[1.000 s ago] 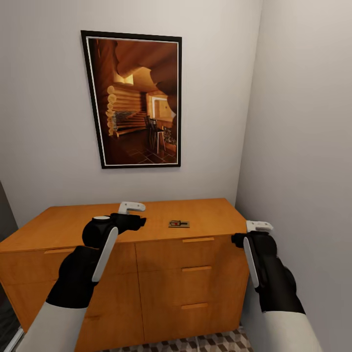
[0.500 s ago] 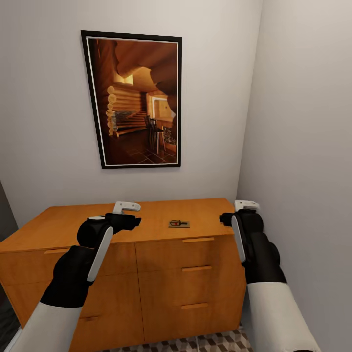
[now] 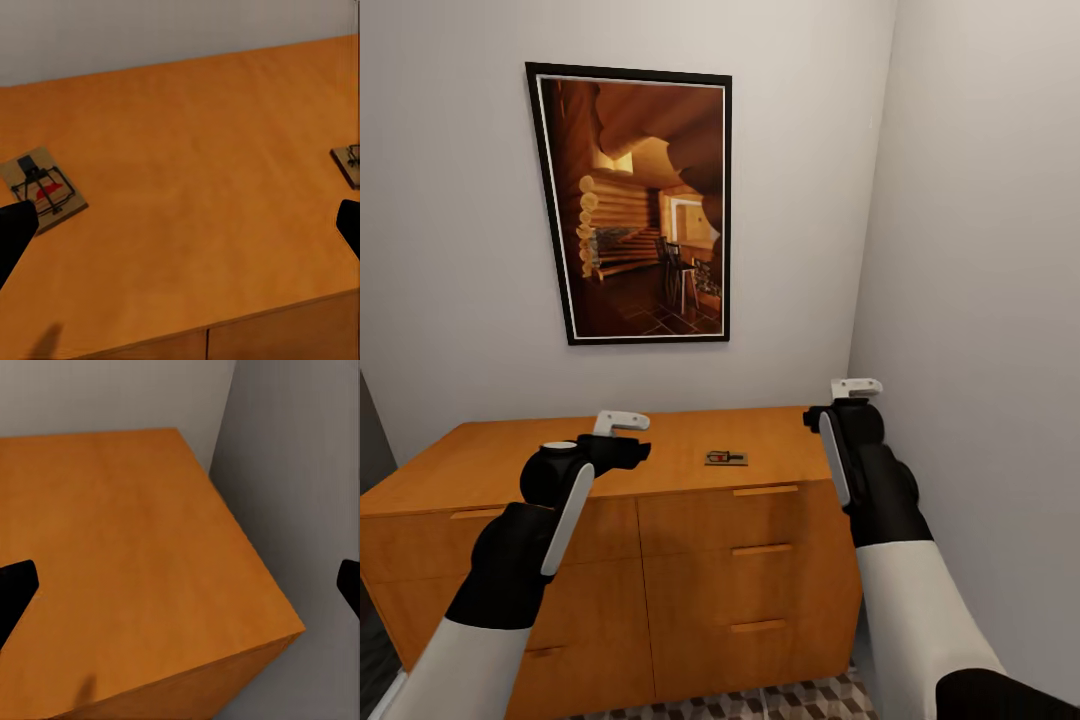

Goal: Take the four mousetraps from the cabinet in the bathroom and place them on the bathroom floor. Make sure all four end up on the same floor surface, and ensure that at least two of them are either under or directly next to the same bathroom sink.

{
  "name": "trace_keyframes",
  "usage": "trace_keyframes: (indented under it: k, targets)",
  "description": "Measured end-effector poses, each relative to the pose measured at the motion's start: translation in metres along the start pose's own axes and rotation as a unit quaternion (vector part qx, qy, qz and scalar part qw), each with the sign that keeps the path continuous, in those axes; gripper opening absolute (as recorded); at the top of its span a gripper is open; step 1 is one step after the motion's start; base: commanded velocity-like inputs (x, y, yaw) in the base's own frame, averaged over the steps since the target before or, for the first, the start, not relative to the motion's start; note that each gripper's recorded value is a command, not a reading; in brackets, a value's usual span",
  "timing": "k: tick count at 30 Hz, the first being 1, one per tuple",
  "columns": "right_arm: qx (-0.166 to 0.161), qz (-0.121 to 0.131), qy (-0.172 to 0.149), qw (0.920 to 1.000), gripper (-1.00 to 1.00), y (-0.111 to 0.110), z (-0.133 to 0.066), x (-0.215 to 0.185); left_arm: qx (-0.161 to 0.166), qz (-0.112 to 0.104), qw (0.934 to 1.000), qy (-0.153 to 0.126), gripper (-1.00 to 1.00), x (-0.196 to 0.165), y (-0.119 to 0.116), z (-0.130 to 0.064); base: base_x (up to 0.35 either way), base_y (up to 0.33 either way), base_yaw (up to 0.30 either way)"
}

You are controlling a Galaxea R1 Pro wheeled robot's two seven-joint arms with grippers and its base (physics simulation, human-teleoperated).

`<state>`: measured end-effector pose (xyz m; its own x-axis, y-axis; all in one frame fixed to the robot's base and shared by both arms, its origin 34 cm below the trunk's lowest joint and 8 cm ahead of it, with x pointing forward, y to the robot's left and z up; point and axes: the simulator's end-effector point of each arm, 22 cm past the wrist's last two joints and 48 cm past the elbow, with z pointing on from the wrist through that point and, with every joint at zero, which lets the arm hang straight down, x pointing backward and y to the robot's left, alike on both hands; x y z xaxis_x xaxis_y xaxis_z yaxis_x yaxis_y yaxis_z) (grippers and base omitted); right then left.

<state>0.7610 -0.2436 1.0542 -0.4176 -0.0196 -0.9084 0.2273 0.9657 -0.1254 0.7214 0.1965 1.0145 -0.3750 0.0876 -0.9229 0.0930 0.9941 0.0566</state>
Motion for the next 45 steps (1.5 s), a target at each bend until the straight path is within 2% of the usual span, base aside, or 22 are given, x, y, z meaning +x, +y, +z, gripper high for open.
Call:
trace_keyframes:
  k: [8,30,45]
  targets:
    - [0.002,-0.004,0.003,1.0,1.0,0.002,0.002,-0.003,0.008,-0.005,1.0,-0.002,1.0,-0.002,-0.011,-0.001,0.145,0.0,0.0]
    - [-0.003,-0.007,0.004,1.0,1.0,0.006,0.003,-0.003,0.005,-0.006,1.0,-0.003,1.0,-0.003,-0.011,-0.001,0.3,0.0,0.0]
    - [-0.011,-0.009,0.006,0.9999,1.0,0.01,0.004,-0.002,0.008,-0.006,1.0,-0.001,1.0,-0.002,-0.012,0.0,0.058,0.0,0.0]
